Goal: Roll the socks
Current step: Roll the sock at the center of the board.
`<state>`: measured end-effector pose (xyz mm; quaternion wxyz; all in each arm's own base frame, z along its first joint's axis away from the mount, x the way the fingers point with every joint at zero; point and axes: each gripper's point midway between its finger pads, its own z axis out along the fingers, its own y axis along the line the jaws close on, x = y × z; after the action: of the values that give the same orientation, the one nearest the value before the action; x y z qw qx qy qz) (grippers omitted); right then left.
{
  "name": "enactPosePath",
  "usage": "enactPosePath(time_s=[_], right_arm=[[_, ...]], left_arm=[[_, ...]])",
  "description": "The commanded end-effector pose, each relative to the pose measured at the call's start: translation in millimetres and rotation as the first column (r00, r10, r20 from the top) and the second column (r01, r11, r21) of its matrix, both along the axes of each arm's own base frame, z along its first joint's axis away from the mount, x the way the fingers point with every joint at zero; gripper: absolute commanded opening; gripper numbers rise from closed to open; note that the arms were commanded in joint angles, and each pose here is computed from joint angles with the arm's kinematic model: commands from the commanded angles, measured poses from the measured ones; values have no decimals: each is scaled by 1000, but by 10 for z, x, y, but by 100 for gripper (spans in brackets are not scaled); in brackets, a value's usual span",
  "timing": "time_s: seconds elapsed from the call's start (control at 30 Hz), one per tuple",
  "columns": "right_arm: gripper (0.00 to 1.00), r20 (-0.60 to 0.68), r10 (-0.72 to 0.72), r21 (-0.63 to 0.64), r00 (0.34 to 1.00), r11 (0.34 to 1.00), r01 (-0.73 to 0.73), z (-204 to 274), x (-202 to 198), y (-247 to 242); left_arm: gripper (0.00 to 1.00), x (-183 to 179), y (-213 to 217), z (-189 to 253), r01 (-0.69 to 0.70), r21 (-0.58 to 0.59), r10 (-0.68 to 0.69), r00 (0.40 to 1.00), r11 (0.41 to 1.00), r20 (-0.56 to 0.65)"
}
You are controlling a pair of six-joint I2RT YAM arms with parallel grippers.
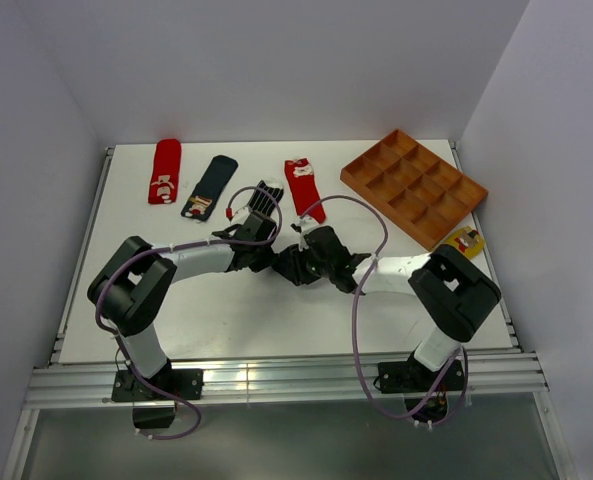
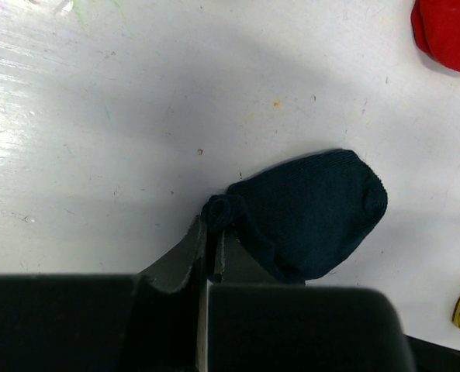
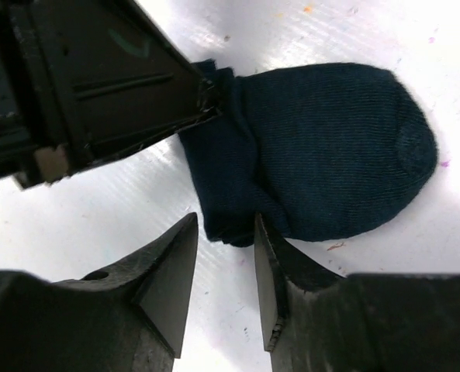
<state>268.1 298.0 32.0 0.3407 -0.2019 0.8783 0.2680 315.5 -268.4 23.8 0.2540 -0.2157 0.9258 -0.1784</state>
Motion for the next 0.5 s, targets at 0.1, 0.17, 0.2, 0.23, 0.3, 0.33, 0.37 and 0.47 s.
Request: enactPosePath(time_s=[0.1,0.17,0.2,0.23,0.3,0.33,0.37,0.47], right_arm=[[47,49,-30,-81,998,996,34,-23,147,-3],[49,48,-35,-117,998,992,40,-81,153,10],[49,32,-25,-140,999,990,29,-131,120,0],[49,35,-33,-162,999,986,38,-168,148,0],[49,20,-28,-207,999,978,32,-247,116,-16],[49,17,-33,-230,999,973,36,-286,143,-10],[48,23,-37,-255,999,966,41,-315,140,-17],[35,3,-44,-330,999,943,43,-437,120,-67]], left_arm=[[0,-7,37,68,22,30,-22,1000,999,1],[0,-7,30,76,24,26,-24,1000,999,2],[0,-2,21,83,24,22,-24,1000,999,3],[0,-4,20,83,26,22,-26,1000,999,3],[0,-12,18,86,26,22,-26,1000,999,2],[0,-10,24,90,25,22,-25,1000,999,2],[0,-9,26,100,22,23,-22,1000,999,5],[0,4,34,134,17,20,-17,1000,1000,13]])
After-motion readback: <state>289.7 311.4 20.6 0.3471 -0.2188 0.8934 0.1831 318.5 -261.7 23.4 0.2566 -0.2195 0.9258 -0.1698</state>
